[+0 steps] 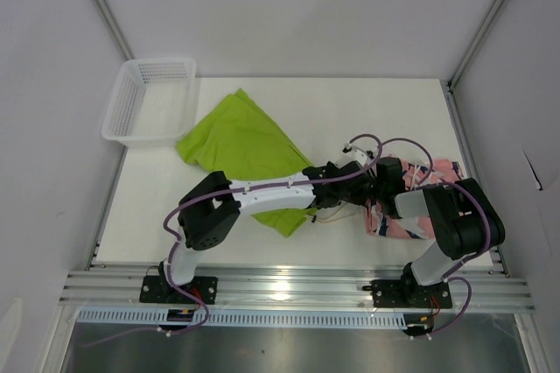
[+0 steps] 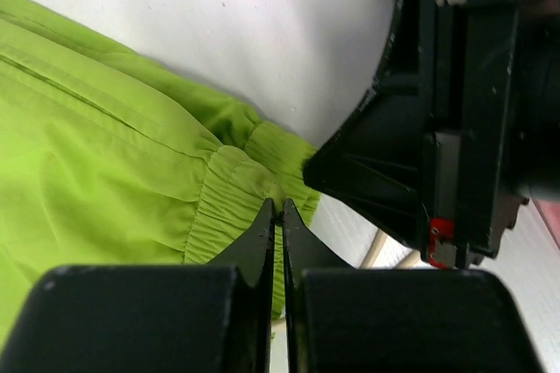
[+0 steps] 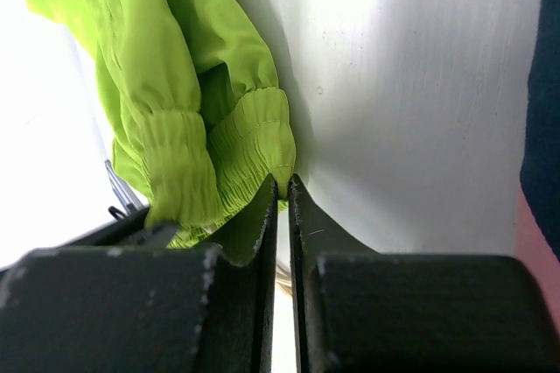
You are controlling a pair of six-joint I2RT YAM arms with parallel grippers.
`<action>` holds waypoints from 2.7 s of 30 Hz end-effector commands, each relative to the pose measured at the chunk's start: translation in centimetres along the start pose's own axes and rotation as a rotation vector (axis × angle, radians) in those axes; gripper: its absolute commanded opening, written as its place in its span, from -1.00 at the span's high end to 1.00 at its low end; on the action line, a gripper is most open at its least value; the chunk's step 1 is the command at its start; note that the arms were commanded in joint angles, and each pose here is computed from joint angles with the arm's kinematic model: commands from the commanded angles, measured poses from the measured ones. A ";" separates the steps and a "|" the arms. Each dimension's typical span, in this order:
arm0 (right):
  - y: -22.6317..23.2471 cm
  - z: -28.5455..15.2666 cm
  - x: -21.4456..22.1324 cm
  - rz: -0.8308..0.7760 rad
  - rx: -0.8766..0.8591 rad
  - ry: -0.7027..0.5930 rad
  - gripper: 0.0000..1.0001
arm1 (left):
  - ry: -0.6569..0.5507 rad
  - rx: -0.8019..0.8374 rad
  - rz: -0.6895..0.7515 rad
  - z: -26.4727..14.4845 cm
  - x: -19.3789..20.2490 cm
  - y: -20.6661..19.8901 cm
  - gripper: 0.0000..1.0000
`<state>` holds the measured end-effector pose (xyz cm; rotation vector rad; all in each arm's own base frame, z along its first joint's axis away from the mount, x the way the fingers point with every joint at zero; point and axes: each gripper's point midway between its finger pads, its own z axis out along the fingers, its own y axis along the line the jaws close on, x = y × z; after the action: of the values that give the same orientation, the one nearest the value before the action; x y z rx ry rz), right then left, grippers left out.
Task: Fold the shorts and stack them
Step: Fold the shorts
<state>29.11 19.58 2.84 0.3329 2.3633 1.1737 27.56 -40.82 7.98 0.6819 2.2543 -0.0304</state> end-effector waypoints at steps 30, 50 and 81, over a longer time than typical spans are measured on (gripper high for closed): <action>1.9 -1.0 -2.9 -0.063 -0.018 -0.115 -0.60 | -0.110 0.114 -0.160 -4.6 -8.2 3.9 -0.40; 4.2 -1.6 -0.6 -0.107 -0.079 -0.073 -0.99 | -0.017 0.069 -0.318 -5.0 0.4 12.9 -0.40; 3.3 2.4 7.3 -0.035 -0.088 0.004 -0.89 | 0.153 0.135 -0.396 0.0 13.6 9.0 -0.21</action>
<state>25.44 27.19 5.23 0.1669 2.1959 1.3707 25.61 -25.94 1.92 0.3254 2.4872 -0.2934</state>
